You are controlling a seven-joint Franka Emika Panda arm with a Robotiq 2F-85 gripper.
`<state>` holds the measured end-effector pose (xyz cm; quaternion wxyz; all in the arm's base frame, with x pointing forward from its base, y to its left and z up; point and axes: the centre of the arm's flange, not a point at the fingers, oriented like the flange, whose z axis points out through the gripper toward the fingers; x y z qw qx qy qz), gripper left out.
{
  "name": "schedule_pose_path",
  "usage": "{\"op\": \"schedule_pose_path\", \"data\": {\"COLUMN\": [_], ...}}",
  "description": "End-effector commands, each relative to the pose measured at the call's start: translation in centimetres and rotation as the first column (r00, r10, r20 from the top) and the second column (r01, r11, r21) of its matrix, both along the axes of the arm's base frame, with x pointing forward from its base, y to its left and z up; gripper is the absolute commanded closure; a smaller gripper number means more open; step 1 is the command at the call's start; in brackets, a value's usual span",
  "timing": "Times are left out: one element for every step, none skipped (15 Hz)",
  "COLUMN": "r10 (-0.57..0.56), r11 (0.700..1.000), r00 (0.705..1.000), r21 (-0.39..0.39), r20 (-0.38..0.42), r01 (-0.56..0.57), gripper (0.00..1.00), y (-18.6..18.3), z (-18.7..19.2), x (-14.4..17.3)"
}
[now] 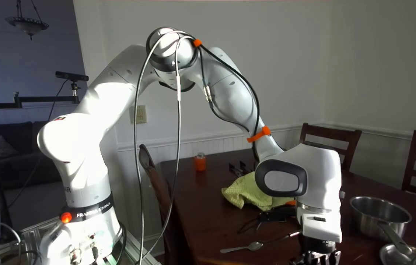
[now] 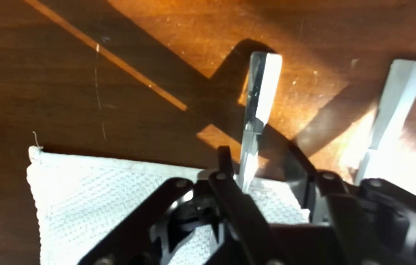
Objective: Move the fork and two spoons to the left, putting the smaller spoon at the center, the fork on the left and other spoon on the right in a vertical position
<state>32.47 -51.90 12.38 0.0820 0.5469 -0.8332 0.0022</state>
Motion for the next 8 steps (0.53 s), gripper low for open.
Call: {"op": "schedule_pose_path", "data": {"r10": [-0.035,-0.036,-0.031,-0.026,-0.015,-0.003,0.012,0.04], "r11": [0.999,0.999,0.999,0.999,0.999,0.999,0.999,0.997], "r00": [0.999,0.999,0.999,1.0,1.0,1.0,1.0,0.999], "r21": [0.024,0.024,0.024,0.025,0.038,0.039,0.05,0.058], "r20": [0.01,0.009,0.01,0.009,0.003,0.007,0.005,0.009], "r01": [0.035,0.035,0.031,0.026,0.015,0.003,-0.013,-0.041], "gripper": [0.89,0.95,0.99,1.0,1.0,0.97,0.97,0.97], "y": [-0.3,-0.3,-0.1,0.0,0.4,0.7,1.0,1.5], "z": [-0.4,-0.3,0.0,0.3,1.0,1.5,2.0,2.6], "x": [0.0,0.0,-0.1,-0.2,-0.5,-0.8,-1.1,-1.4]}}
